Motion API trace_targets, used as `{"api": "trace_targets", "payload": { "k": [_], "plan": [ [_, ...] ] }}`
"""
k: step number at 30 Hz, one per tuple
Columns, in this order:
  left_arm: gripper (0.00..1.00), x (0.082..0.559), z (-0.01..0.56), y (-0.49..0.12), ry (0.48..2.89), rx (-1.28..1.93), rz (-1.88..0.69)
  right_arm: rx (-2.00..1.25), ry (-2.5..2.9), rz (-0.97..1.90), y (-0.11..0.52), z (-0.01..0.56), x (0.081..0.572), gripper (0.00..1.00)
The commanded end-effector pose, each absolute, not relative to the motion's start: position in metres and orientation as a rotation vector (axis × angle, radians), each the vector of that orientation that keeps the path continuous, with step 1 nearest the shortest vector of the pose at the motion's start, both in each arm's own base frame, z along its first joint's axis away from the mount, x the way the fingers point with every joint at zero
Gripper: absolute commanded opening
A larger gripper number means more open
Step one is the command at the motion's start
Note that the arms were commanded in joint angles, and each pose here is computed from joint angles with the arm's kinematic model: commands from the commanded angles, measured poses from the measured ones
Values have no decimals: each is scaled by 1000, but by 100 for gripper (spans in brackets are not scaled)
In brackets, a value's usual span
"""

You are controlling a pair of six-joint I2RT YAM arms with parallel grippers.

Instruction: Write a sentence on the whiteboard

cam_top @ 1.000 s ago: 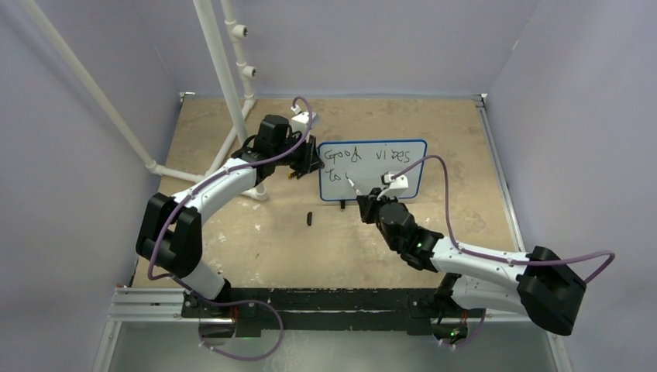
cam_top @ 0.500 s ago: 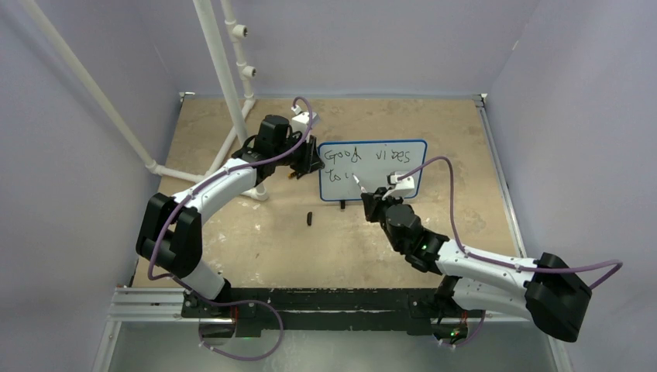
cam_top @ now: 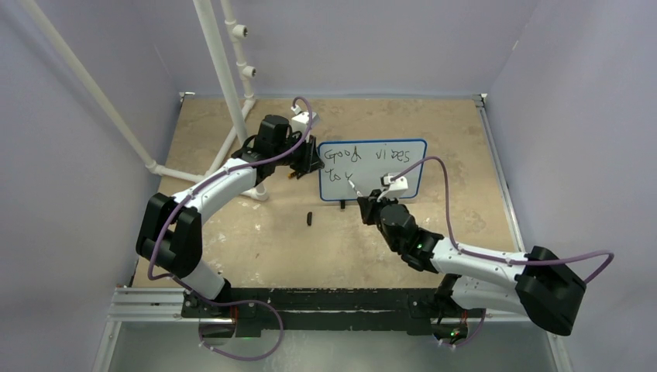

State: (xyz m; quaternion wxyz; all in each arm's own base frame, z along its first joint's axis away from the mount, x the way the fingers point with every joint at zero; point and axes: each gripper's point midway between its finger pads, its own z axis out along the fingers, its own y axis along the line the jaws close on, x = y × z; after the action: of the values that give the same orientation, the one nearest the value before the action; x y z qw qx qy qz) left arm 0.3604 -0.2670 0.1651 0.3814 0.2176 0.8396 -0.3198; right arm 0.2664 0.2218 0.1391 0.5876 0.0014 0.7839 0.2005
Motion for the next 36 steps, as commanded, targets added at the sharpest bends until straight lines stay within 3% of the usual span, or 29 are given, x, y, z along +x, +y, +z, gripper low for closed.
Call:
{"api": "trace_targets", "payload": {
  "k": [1,36],
  "plan": [
    [19,358,177,-270,2102,556,-847,19,1833,497,229,141,270,0],
    [19,358,177,-269,2103,555,-848,109,1741,426,202,171,277,0]
  ]
}}
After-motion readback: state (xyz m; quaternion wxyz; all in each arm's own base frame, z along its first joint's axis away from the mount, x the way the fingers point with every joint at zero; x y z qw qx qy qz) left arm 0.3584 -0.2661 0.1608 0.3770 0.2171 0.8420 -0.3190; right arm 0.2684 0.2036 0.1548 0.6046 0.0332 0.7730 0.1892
